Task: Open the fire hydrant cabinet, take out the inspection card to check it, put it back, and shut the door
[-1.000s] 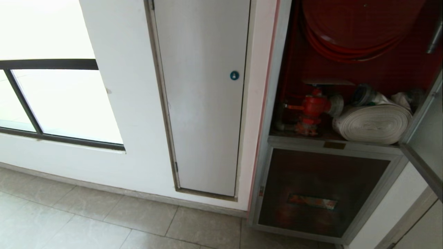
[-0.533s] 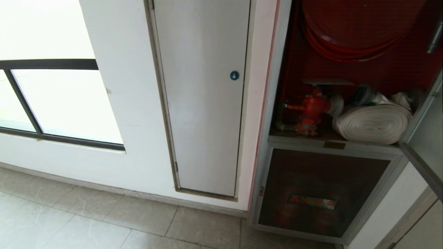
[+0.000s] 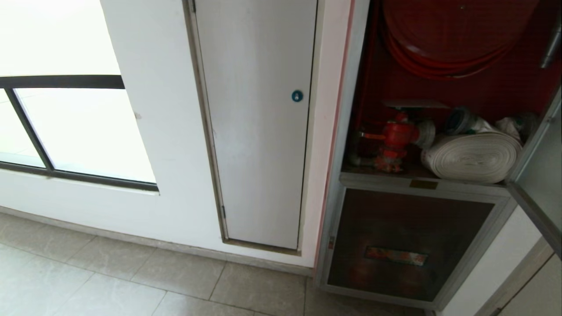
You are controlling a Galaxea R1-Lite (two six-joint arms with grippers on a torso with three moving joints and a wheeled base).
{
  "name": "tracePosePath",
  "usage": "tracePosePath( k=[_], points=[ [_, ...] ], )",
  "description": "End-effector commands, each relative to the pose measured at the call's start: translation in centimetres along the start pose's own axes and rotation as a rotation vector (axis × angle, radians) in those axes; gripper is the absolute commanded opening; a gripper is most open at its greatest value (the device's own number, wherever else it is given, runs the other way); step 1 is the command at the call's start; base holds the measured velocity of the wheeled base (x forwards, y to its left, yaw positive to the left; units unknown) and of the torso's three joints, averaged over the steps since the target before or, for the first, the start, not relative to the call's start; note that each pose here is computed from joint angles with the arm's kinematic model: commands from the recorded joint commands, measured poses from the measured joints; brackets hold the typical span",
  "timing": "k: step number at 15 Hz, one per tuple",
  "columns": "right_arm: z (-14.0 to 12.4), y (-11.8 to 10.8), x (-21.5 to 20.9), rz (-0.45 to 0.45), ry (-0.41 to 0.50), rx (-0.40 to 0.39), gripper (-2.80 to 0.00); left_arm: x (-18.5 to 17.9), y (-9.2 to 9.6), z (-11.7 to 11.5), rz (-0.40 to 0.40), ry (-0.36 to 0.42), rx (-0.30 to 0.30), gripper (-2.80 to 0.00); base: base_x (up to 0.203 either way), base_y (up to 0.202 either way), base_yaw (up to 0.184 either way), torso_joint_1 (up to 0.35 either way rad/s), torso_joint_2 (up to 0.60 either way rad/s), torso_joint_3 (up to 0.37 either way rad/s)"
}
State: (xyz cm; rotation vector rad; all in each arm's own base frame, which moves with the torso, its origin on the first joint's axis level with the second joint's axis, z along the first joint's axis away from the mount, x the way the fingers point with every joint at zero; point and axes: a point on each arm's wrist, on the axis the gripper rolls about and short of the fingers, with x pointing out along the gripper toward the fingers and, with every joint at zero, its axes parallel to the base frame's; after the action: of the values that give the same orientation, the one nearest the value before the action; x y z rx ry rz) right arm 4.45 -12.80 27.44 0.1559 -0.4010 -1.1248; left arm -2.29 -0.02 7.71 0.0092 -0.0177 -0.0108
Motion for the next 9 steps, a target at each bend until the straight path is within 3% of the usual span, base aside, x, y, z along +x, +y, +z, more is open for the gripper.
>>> tracePosePath(
  k=[1, 4, 9],
  points=[
    [-0.2, 0.5, -0.1, 0.037, 0.011, 0.010, -2.80, 0.1, 0.0, -0.2, 0.000, 0.007, 0.000, -2.80, 0.000, 0.000, 0.000, 0.000, 0.00, 0.000],
    [-0.5, 1.0, -0.6, 0.084, 0.025, 0.021, -2.80, 0.1, 0.0, -0.2, 0.000, 0.007, 0.000, -2.80, 0.000, 0.000, 0.000, 0.000, 0.00, 0.000],
    [-0.9, 3.1, -2.2, 0.269, 0.096, 0.062, -2.80, 0.1, 0.0, -0.2, 0.000, 0.007, 0.000, -2.80, 0.000, 0.000, 0.000, 0.000, 0.00, 0.000]
  ],
)
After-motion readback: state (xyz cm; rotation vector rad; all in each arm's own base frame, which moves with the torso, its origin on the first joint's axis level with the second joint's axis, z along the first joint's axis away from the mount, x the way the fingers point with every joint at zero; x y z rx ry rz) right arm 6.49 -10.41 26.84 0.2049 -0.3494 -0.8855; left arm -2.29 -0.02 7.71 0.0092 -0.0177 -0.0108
